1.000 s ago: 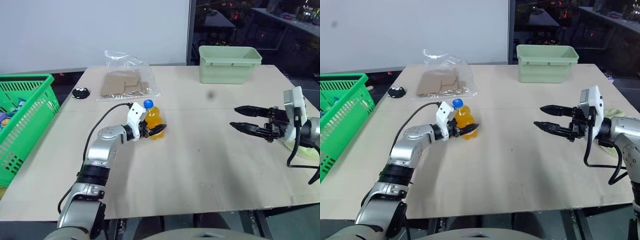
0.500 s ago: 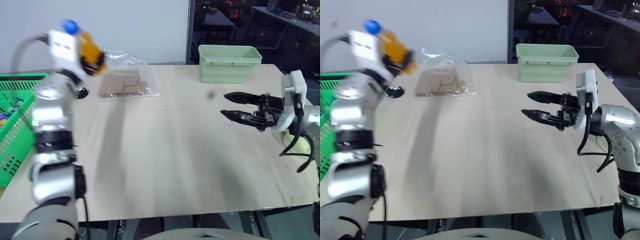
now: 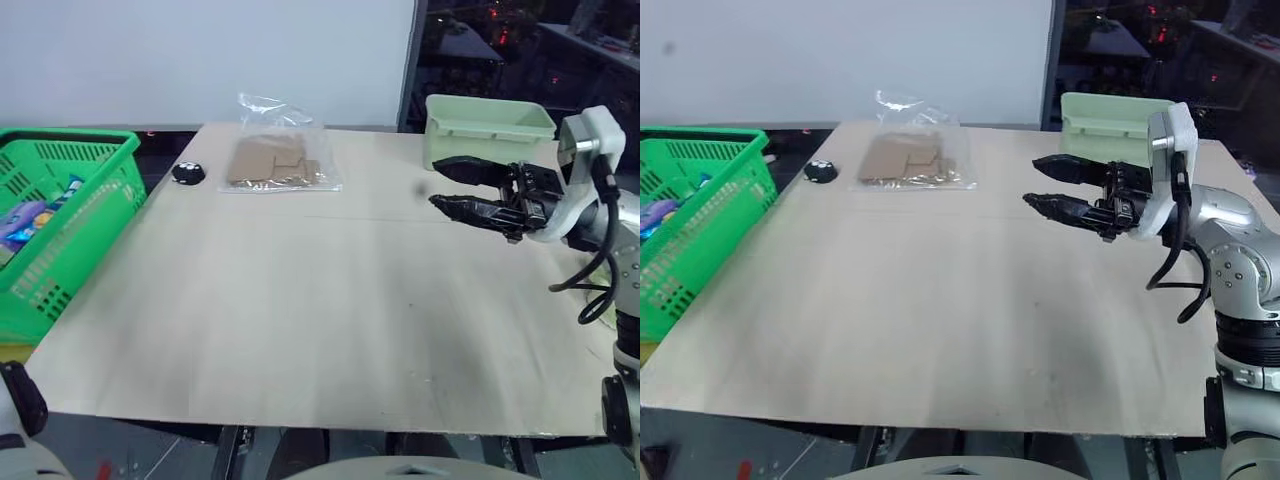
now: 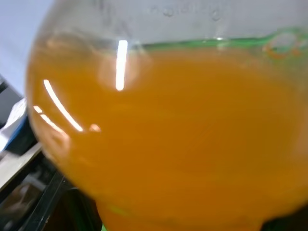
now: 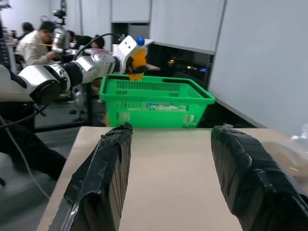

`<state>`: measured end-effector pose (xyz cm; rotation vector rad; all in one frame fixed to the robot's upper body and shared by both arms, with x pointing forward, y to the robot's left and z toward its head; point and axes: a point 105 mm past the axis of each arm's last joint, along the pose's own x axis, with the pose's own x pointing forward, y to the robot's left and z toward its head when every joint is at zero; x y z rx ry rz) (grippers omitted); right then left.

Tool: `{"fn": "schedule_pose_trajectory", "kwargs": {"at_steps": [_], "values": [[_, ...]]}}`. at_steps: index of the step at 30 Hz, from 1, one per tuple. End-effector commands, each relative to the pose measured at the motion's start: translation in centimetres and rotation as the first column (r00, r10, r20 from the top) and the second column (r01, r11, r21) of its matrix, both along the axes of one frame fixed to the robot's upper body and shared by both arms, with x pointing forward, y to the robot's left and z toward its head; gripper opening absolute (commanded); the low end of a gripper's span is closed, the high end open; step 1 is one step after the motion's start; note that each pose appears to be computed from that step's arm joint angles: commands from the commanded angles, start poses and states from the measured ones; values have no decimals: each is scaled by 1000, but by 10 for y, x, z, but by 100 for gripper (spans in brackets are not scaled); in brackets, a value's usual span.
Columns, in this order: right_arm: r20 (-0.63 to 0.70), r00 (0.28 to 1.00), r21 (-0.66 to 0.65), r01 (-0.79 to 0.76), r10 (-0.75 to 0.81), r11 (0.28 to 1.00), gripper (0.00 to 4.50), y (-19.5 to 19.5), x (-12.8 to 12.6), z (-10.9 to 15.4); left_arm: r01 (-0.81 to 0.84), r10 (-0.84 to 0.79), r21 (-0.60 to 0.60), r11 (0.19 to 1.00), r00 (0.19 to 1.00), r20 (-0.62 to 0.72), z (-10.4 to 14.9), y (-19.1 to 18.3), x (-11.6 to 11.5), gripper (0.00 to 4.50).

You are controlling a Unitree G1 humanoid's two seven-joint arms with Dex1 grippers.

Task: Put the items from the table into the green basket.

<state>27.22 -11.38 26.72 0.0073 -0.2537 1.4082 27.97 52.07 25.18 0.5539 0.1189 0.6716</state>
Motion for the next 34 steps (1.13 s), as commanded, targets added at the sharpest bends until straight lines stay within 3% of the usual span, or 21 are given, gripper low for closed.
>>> {"fn": "schedule_pose_trajectory", "kwargs": {"at_steps": [1,4,13,17,19,21,25,29,34], "values": [[48,999,8,-18,17,1000,278,3,-3,11,27,-28,35,999,999,28,12,0,-2,303],[50,999,6,-15,15,1000,278,2,-3,12,35,-36,20,999,999,20,4,-1,1,447],[41,999,-2,14,-14,1000,278,-2,-2,10,89,-90,19,996,994,58,2,-11,13,447],[24,992,-82,122,-120,989,278,-22,6,-23,475,-462,-69,877,874,153,-13,-66,37,447],[-7,976,-115,215,-217,970,278,-36,12,-48,663,-632,-119,739,744,215,-21,-109,40,447],[-15,956,-158,289,-295,944,278,-48,15,-75,788,-753,-186,587,616,231,-37,-155,34,447],[-55,913,-165,391,-405,905,278,-66,14,-113,831,-839,-364,421,509,193,-82,-234,20,447],[-58,828,-187,540,-558,821,278,-81,18,-152,784,-868,-502,364,481,123,-140,-282,1,447],[-57,770,-233,609,-636,758,278,-87,12,-185,738,-880,-551,390,474,12,-185,-294,-12,447]]}}
